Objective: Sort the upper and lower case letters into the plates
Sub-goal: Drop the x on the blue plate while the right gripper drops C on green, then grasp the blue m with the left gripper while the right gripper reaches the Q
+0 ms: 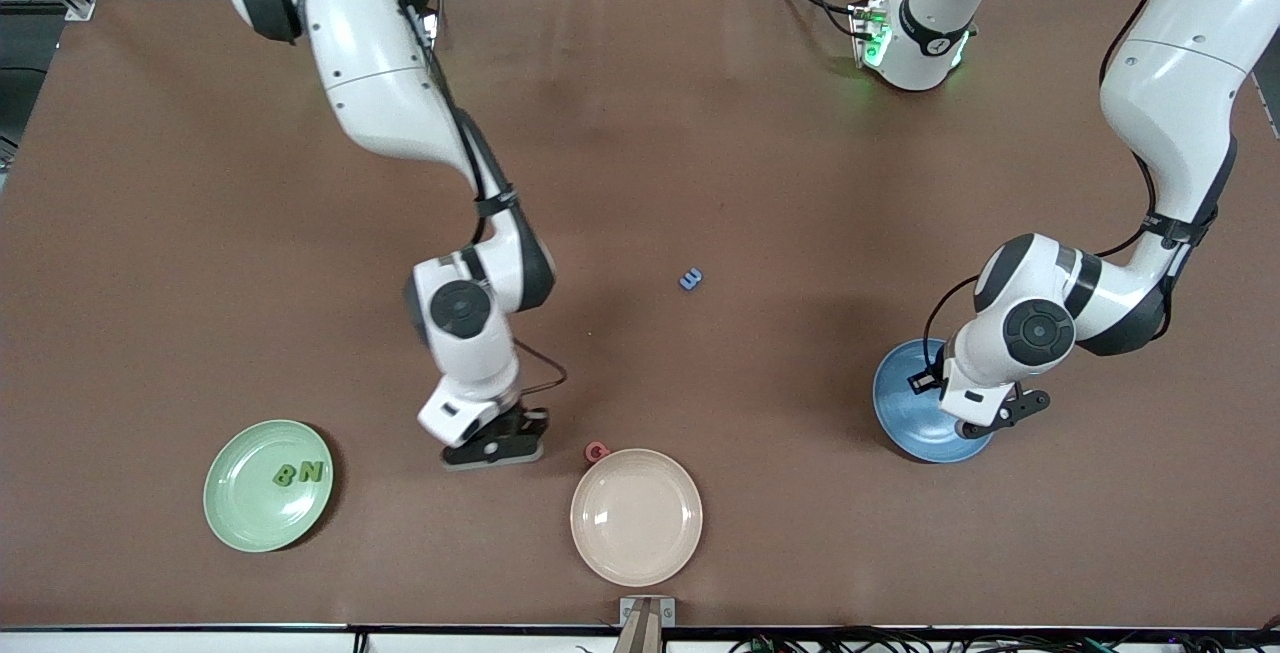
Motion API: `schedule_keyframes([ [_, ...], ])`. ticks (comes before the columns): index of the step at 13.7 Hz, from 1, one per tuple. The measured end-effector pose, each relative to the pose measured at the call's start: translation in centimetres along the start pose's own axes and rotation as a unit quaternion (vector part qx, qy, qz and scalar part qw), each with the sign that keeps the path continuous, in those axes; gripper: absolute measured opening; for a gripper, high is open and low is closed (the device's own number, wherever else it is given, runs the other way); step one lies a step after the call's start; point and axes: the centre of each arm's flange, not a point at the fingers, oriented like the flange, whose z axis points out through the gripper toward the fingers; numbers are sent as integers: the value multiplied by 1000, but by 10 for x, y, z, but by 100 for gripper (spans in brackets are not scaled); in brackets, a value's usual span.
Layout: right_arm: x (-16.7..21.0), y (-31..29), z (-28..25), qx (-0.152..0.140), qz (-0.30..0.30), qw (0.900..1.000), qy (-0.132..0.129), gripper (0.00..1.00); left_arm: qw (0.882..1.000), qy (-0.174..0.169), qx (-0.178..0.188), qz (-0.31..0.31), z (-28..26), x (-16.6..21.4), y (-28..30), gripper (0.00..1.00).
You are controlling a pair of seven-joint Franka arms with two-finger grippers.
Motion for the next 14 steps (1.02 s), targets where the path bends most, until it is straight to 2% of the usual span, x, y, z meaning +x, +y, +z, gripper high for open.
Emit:
schedule_keyframes([
  [3, 8, 103, 11, -19, -71, 997, -9, 33, 999, -8, -30, 20, -22, -40, 51, 98],
  [5, 5, 159, 18, -28, -112, 993, -17, 33, 999, -12, -43, 19, -36, -83, 96, 99],
  [7, -1, 208, 24, -34, -144, 989, -26, 33, 999, -15, -41, 10, -39, -131, 142, 99],
  [11, -18, 268, 38, -21, -155, 987, -38, 34, 999, -25, -28, -37, -28, -227, 208, 99],
  [12, -20, 271, 41, -17, -153, 987, -39, 38, 998, -28, -31, -51, -23, -243, 214, 99],
  [14, -19, 263, 42, -9, -154, 987, -34, 58, 995, -36, -42, -82, -12, -268, 220, 98],
])
